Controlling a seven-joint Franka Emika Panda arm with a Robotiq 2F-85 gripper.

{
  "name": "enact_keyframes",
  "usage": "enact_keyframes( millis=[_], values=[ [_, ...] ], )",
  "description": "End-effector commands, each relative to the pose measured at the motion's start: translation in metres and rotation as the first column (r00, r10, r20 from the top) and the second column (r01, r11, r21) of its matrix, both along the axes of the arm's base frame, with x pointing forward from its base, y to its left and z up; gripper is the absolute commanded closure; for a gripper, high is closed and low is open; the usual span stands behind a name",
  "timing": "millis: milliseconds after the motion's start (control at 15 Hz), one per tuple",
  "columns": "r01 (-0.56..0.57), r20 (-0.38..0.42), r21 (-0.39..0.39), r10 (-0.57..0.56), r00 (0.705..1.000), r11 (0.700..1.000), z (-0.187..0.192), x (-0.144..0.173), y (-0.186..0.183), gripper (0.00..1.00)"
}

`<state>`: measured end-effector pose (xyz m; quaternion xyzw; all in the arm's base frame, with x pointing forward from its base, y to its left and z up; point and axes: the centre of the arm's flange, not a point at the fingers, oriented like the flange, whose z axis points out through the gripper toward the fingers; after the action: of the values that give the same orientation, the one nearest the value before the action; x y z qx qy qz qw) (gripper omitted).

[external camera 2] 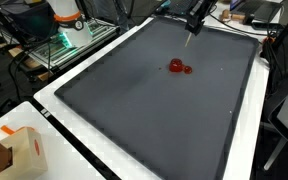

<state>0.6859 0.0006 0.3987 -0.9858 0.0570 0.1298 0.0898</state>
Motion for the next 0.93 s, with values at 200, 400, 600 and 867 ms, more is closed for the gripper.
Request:
enact_keyframes(
  millis=[200,400,600,867],
  values=[
    [0.01,-0.004,-0.023,-0.01,1.0,1.0,-0.002,-0.001,0.003,0.97],
    [0.077,-0.029,-0.133,-0.082,0.996,0.988,-0.008,-0.003,0.015,0.97],
    [0.138,-0.032,-0.268,-0.152,0.988,0.953,-0.018,-0.004,0.032,0.97],
    [0.201,-0.015,-0.444,-0.232,0.973,0.873,-0.038,-0.003,0.056,0.97]
  ],
)
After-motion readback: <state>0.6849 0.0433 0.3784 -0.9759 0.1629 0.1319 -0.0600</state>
